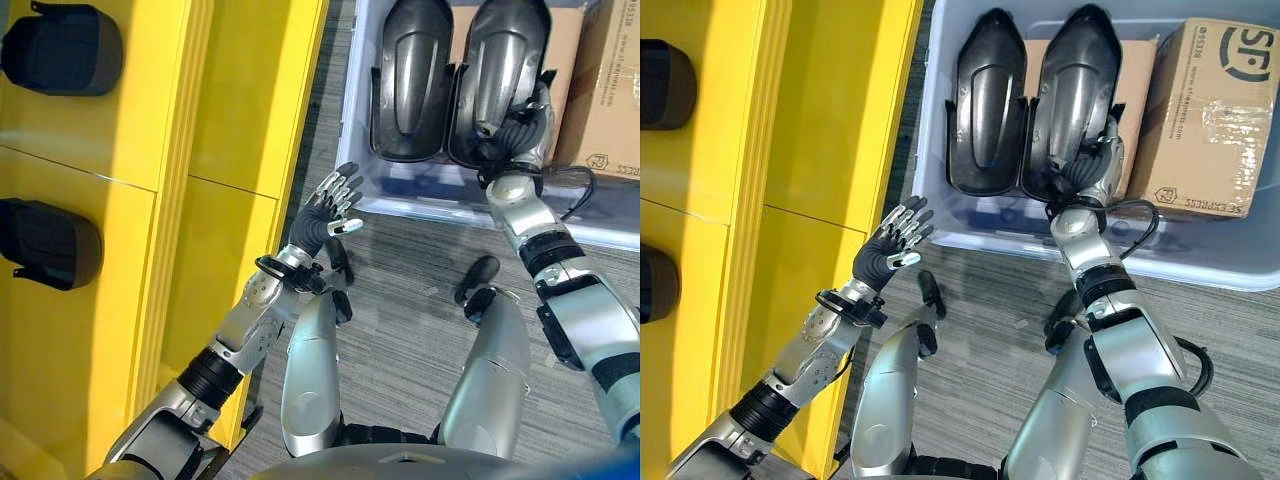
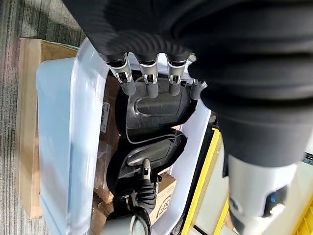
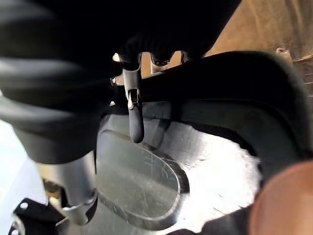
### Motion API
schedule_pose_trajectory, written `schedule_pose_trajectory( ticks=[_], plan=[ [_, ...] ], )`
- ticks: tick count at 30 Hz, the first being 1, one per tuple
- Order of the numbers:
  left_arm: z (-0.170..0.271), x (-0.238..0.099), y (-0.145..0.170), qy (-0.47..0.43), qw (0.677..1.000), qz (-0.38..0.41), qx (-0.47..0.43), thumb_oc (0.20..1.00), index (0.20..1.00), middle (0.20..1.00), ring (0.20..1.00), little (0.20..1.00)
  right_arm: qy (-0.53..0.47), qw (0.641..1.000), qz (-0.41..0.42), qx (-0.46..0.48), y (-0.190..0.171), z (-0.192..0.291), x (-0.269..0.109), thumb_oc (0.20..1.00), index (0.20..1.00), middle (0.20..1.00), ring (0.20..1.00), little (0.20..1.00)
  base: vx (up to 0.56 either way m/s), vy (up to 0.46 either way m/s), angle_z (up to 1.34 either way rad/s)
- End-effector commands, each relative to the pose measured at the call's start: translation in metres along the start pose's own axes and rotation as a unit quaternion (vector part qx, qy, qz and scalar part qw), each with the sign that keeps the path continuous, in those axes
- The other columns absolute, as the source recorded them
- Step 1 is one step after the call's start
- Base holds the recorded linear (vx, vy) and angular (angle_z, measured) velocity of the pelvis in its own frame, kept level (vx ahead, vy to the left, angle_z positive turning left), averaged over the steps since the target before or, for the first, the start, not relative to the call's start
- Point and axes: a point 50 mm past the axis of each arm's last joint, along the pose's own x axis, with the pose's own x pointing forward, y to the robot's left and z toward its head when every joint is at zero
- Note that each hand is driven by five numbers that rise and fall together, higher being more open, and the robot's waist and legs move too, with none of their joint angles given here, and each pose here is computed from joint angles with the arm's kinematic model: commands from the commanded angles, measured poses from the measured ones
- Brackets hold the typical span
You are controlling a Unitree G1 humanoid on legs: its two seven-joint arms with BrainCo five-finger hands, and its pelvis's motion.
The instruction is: Move parts from the plastic box to the shelf.
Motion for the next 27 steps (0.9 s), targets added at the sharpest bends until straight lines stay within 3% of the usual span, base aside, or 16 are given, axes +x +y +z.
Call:
schedule_pose_trajectory(
  ticks=[1,16,23,27],
  plan=[
    [0.017,0.006,-0.023,-0.054,0.997,-0.042,-0.025,1.000,1.000,1.000,1.000,1.000,-0.138,0.990,-0.022,0.016,-0.010,0.051,0.012,1.000,1.000,1.000,1.000,1.000,0.00,0.000,0.00],
    [0.007,0.002,-0.031,-0.050,0.997,-0.054,-0.039,1.000,1.000,1.000,1.000,1.000,-0.278,0.958,-0.076,0.011,-0.006,0.076,-0.020,1.000,1.000,1.000,1.000,1.000,0.00,0.051,-0.05],
    [0.003,0.002,-0.034,-0.052,0.997,-0.047,-0.045,1.000,1.000,1.000,1.000,1.000,-0.167,0.972,-0.126,0.107,-0.012,0.047,-0.024,1.000,1.000,1.000,1.000,1.000,0.02,0.044,-0.03],
    [0.003,0.004,-0.037,-0.056,0.997,-0.034,-0.052,1.000,1.000,1.000,1.000,1.000,-0.118,0.976,-0.114,0.143,-0.007,0.036,-0.028,1.000,1.000,1.000,1.000,1.000,0.02,0.037,-0.04]
  ],
)
